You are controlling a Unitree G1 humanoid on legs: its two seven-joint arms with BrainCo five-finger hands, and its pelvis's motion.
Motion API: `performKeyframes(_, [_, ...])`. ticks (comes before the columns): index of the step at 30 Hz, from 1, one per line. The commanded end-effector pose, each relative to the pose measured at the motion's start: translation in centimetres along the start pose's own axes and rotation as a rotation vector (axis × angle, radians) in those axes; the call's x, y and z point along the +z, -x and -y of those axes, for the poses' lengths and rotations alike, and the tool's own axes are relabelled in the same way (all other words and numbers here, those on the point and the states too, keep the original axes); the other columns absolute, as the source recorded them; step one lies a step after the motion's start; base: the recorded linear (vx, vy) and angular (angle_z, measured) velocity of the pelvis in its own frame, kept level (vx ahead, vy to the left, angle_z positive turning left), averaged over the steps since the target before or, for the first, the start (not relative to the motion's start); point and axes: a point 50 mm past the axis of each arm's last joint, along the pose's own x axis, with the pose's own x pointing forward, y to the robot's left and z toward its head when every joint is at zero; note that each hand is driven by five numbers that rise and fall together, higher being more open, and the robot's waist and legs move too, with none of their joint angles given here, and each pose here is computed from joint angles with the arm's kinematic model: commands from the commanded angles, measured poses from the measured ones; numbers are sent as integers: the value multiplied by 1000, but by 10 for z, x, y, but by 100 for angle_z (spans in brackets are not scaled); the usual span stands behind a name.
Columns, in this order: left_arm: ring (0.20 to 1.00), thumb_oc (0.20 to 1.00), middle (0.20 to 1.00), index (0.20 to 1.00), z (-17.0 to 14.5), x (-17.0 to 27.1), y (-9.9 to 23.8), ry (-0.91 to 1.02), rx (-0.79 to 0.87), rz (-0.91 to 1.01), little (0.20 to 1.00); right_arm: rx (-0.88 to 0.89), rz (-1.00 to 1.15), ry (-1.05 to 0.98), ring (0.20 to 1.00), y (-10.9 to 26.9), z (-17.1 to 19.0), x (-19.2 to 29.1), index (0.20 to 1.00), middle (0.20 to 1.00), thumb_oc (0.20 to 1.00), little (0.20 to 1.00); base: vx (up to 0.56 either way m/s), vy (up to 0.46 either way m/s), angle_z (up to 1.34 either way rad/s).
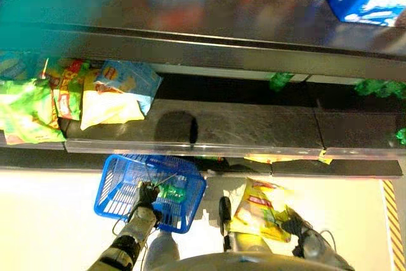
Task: Pick up the snacks into the basket
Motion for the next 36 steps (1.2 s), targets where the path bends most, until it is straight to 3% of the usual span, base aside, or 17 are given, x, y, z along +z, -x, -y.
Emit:
performKeyframes(1, [200,200,200,200,-12,76,-12,69,51,270,200,-25,108,67,200,-10,5,33,200,200,200,200,0,0,0])
performKeyframes(11, [200,200,200,200,30,150,16,74,-166,554,200,-124,307,106,200,-43,37,139,200,200,200,200,-41,7,3])
performKeyframes(20, [200,200,200,200,58,212,46,73,-245,743,200,-159,468,27,200,-40,44,222,200,200,200,200,-31,6,9])
performKeyframes(28, [200,200,200,200,67,249,78,167,-334,889,200,-177,466,-114,200,-41,58,241,200,200,200,200,-13,8,7])
performKeyframes(36, [200,200,200,200,72,271,122,255,-480,1059,200,-302,448,-218,200,-41,97,258,200,200,200,200,-10,7,6])
